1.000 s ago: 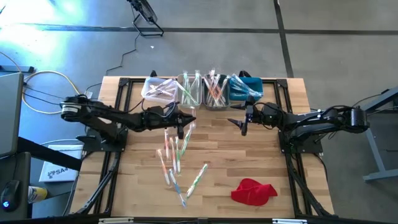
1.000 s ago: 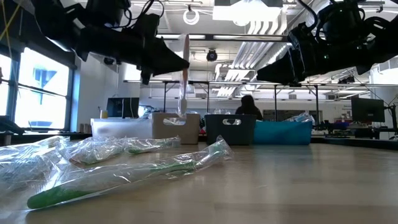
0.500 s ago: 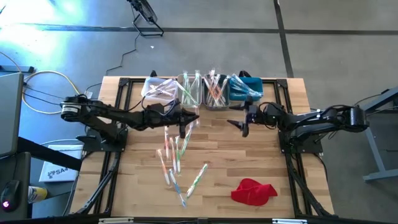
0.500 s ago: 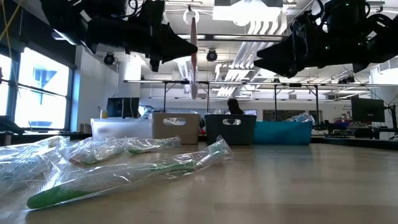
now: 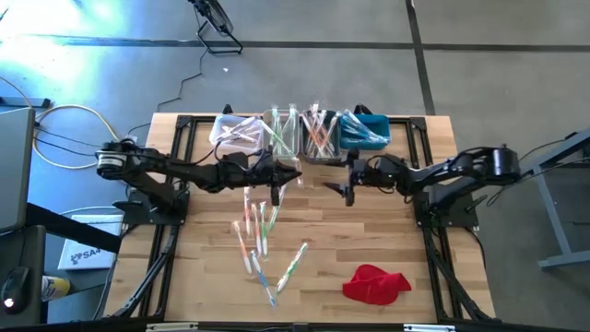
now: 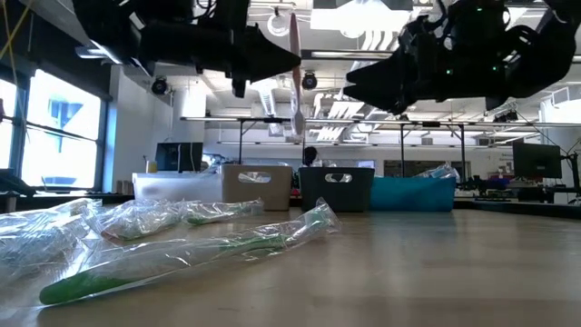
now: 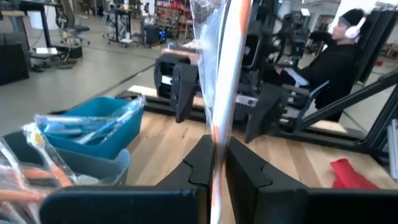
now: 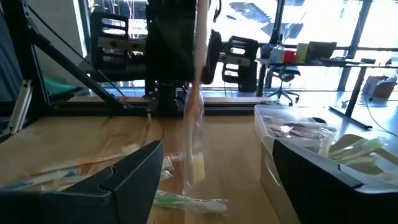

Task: Pick & Place Toothbrushes
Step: Put the orange toothbrush into the dark green bin

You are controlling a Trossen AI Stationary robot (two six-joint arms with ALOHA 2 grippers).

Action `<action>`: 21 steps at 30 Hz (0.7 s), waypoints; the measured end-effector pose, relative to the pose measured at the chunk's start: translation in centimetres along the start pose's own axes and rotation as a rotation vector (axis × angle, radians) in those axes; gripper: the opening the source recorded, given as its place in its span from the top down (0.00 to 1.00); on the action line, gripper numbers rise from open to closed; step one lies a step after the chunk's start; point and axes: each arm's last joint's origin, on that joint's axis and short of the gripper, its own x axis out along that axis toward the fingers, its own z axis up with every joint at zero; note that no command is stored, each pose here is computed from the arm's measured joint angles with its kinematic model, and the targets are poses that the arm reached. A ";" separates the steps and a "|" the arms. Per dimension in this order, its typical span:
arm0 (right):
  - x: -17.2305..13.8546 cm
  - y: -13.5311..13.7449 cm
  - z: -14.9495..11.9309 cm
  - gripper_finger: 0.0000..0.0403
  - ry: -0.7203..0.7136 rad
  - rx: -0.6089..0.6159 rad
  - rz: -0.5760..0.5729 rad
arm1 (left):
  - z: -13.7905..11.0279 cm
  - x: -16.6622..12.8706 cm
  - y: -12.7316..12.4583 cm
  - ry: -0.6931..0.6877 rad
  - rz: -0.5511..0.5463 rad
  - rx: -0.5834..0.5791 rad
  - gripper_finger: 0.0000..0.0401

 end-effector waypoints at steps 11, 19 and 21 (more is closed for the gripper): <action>3.4 0.0 -1.0 0.26 0.049 0.006 0.015 | -0.7 1.7 0.0 0.030 0.004 0.002 0.95; 4.5 0.4 -0.5 0.26 0.037 0.009 0.100 | -0.6 1.7 0.0 0.023 0.003 0.001 0.95; 4.5 0.6 -0.5 0.26 0.034 0.009 0.104 | -0.6 1.7 0.0 0.023 0.003 0.001 0.95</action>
